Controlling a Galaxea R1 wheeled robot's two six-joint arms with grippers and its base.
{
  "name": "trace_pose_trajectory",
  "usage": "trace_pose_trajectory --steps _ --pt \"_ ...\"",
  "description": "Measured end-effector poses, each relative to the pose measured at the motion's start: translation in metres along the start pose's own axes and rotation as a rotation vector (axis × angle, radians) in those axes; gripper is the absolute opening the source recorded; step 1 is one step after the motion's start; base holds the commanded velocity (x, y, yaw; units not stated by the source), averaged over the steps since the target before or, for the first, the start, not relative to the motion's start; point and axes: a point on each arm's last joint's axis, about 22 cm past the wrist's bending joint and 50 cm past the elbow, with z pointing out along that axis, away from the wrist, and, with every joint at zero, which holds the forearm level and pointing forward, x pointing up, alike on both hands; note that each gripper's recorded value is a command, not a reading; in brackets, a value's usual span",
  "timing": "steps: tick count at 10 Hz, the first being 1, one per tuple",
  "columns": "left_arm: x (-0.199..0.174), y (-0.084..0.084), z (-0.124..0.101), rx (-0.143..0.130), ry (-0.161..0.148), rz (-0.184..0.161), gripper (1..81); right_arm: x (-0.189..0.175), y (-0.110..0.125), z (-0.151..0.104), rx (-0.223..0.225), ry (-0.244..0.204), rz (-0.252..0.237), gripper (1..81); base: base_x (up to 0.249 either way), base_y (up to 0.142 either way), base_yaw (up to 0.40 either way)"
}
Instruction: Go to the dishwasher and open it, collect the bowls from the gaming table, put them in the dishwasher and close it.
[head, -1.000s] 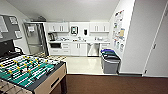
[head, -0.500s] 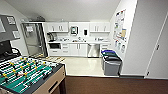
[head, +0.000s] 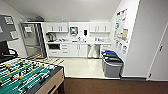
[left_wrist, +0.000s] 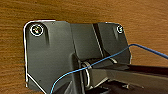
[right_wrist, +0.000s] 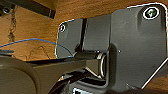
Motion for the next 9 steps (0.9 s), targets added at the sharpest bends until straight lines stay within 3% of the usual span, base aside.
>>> trace_pose_trajectory --steps 3,7,9 --pt "0.0 -0.005 -0.001 0.01 0.001 -0.001 81.1 0.0 0.006 -0.001 -0.013 0.0 0.001 81.1 0.161 0.0 0.0" --pt "0.0 -0.049 -0.009 0.101 0.0 -0.004 81.1 -0.005 0.057 -0.009 -0.118 -0.004 0.012 81.1 0.155 0.0 0.0" --pt "-0.004 -0.063 -0.012 0.133 -0.003 -0.007 81.1 -0.006 0.079 -0.013 -0.168 -0.004 0.018 81.1 0.146 0.0 0.0"
